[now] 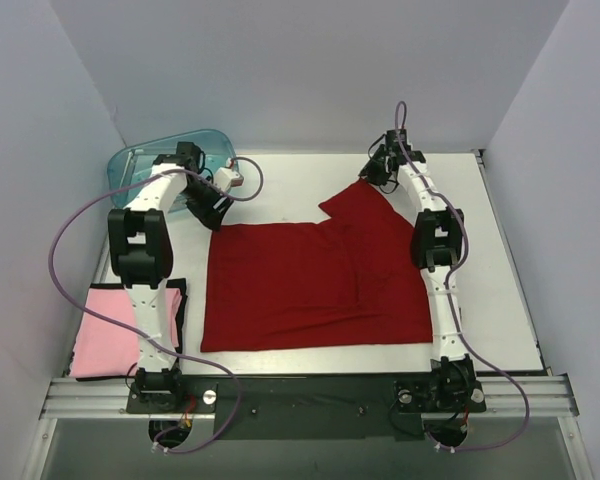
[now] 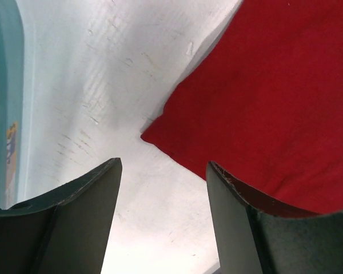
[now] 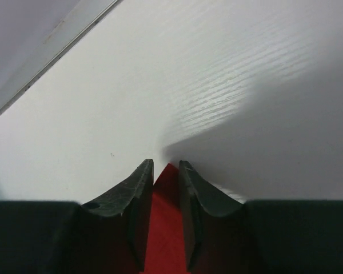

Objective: Fold and stack the t-shirts
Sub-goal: Grap the side of the flattened tshirt furthest away from the robot with both arms, then fold the other side of the tshirt into a rectangle

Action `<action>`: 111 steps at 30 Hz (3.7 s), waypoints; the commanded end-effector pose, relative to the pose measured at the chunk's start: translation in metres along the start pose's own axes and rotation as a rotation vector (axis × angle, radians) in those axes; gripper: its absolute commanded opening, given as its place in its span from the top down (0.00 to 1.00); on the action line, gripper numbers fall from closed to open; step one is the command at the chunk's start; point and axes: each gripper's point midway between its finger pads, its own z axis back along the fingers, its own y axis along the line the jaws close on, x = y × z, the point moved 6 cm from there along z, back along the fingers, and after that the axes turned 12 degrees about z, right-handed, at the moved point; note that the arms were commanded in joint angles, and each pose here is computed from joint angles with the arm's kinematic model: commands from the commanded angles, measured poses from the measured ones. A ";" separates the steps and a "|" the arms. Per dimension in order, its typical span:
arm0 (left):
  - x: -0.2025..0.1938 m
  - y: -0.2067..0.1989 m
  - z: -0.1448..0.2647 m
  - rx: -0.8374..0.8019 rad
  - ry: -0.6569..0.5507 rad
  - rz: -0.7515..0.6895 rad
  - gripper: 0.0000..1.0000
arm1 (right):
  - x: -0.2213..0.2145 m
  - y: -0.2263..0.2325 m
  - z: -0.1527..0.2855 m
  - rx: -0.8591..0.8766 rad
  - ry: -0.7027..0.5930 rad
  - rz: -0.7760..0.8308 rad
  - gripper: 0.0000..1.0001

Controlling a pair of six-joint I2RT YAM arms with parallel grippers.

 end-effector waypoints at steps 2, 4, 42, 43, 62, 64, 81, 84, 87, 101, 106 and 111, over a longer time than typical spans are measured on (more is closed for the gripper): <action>0.018 0.007 0.018 0.025 -0.056 -0.037 0.29 | -0.019 -0.006 -0.011 -0.026 0.057 -0.032 0.97; 0.020 0.006 0.018 0.016 -0.056 -0.054 0.29 | -0.017 -0.007 -0.006 -0.030 0.048 0.004 1.00; 0.026 -0.012 -0.025 -0.072 0.074 -0.252 0.26 | 0.003 0.028 0.082 0.124 0.003 0.267 1.00; 0.026 -0.012 -0.031 -0.065 0.075 -0.243 0.27 | 0.001 0.025 0.088 0.117 0.007 0.278 1.00; 0.021 -0.019 -0.011 -0.113 0.135 -0.248 1.00 | 0.007 0.022 0.180 0.205 -0.022 0.346 1.00; 0.029 -0.023 0.008 -0.068 0.077 -0.264 1.00 | -0.002 0.018 0.205 0.234 -0.007 0.361 1.00; -0.047 -0.086 0.060 -0.052 0.132 -0.442 1.00 | -0.154 -0.073 0.364 0.065 0.298 0.327 1.00; -0.055 -0.095 0.054 -0.087 0.150 -0.425 1.00 | -0.177 -0.096 0.372 -0.004 0.399 0.238 1.00; -0.058 -0.104 0.050 -0.117 0.163 -0.419 1.00 | -0.201 -0.112 0.374 -0.057 0.536 0.148 1.00; -0.027 -0.078 0.049 0.097 0.092 -0.472 1.00 | -0.172 -0.126 0.353 -0.120 0.549 0.079 1.00; 0.031 -0.059 0.064 0.228 -0.078 -0.475 1.00 | -0.070 -0.108 0.326 -0.103 0.321 0.103 1.00; 0.035 -0.057 0.069 0.239 -0.073 -0.483 1.00 | -0.030 -0.101 0.327 -0.122 0.238 0.100 1.00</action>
